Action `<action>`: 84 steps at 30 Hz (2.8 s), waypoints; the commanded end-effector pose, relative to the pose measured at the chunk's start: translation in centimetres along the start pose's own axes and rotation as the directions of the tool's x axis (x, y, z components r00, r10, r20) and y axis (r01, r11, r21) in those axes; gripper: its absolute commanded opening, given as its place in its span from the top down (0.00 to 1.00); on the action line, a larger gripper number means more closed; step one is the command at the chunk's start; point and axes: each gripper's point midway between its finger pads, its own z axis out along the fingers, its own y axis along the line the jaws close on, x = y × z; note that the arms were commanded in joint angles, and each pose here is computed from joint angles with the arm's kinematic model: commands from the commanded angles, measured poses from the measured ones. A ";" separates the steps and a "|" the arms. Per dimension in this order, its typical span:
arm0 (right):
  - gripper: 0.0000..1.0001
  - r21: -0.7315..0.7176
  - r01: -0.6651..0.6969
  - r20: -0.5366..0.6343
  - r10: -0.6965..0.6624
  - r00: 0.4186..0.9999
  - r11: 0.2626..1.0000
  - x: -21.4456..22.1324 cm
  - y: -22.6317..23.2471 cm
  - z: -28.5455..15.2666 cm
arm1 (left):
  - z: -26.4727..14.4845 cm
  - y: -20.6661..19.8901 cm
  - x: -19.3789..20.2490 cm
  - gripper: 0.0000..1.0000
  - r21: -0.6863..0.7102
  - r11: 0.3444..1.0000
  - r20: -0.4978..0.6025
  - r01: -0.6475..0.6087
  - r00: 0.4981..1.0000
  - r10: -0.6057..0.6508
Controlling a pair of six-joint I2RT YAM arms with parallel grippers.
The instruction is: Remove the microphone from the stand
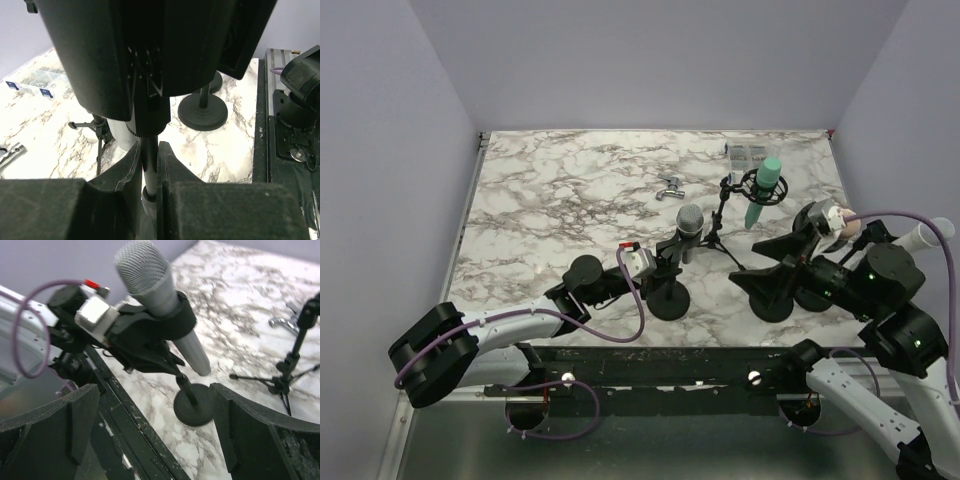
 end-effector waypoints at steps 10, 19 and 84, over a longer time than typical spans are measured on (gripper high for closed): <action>0.00 -0.308 0.119 0.209 -0.054 0.976 0.944 -8.6 7.9 -3.2 | -1.4 0.2 3.6 1.00 -0.008 1.000 -0.097 0.011 0.995 -0.012; 0.00 -0.263 0.014 0.149 0.026 0.989 0.965 -11.8 5.8 2.3 | -2.8 1.9 4.0 1.00 -0.113 0.994 -0.117 -0.005 0.993 -0.008; 0.00 0.256 0.215 0.032 -0.231 0.972 0.942 -7.9 2.8 18.0 | -8.3 4.2 -11.0 0.01 -0.393 0.889 0.117 0.235 0.972 -0.205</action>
